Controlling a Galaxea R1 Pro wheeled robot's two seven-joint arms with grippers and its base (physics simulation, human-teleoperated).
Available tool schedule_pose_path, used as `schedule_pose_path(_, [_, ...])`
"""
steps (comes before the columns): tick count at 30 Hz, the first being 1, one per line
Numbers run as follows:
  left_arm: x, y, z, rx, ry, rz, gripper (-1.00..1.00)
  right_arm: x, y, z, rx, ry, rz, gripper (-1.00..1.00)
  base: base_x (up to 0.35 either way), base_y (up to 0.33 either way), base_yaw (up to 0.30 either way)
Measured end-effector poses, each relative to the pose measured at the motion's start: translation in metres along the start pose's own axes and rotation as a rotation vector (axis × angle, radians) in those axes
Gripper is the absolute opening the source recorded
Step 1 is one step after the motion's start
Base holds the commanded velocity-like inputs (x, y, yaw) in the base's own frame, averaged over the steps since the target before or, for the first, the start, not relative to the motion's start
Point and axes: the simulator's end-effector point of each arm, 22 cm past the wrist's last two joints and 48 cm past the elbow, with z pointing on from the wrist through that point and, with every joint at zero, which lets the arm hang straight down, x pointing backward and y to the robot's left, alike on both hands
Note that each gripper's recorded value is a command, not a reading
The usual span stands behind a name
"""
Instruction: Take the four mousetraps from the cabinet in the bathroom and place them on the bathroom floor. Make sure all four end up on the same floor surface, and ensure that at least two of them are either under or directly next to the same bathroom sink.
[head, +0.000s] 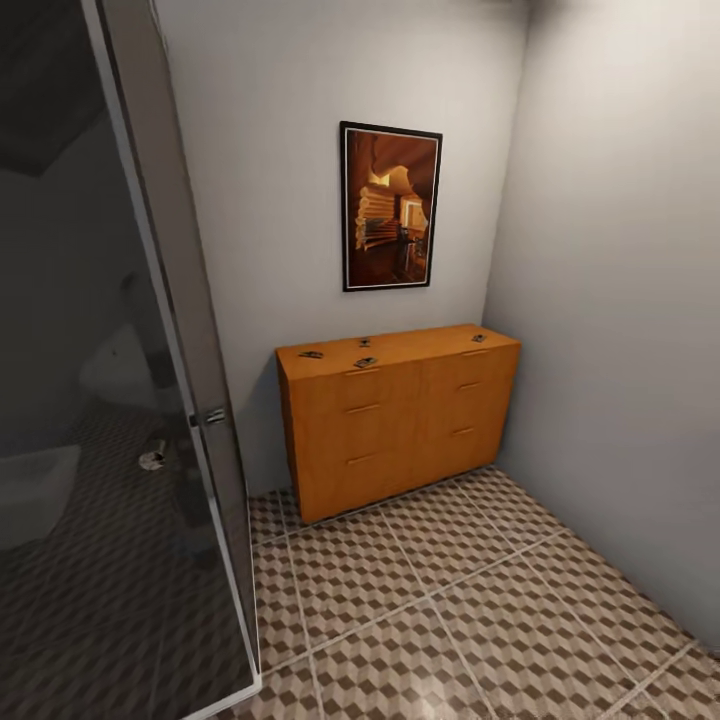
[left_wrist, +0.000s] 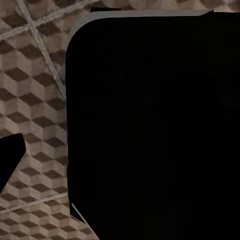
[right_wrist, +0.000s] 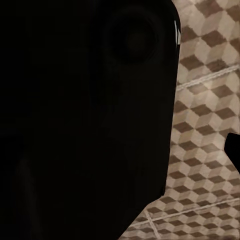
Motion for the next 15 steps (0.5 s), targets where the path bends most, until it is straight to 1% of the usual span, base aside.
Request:
schedule_pose_path(3, [-0.0001, 0.0, 0.0, 0.0, -0.001, 0.0, 1.0, 0.0001, 0.0001, 0.0, 0.0, 0.0, 0.0, 1.0, 0.0, 0.0, -0.217])
schedule_pose_path(6, [-0.0002, 0.0, 0.0, 0.0, -0.001, 0.0, 1.0, -0.0001, -0.0001, 0.0, 0.0, 0.0, 0.001, 1.0, 0.0, 0.0, -0.124])
schedule_pose_path(15, [-0.0001, 0.0, 0.0, 0.0, -0.001, 0.0, 1.0, 0.0003, -0.0001, 0.0, 0.0, 0.001, 0.01, 1.0, 0.0, 0.0, -0.045])
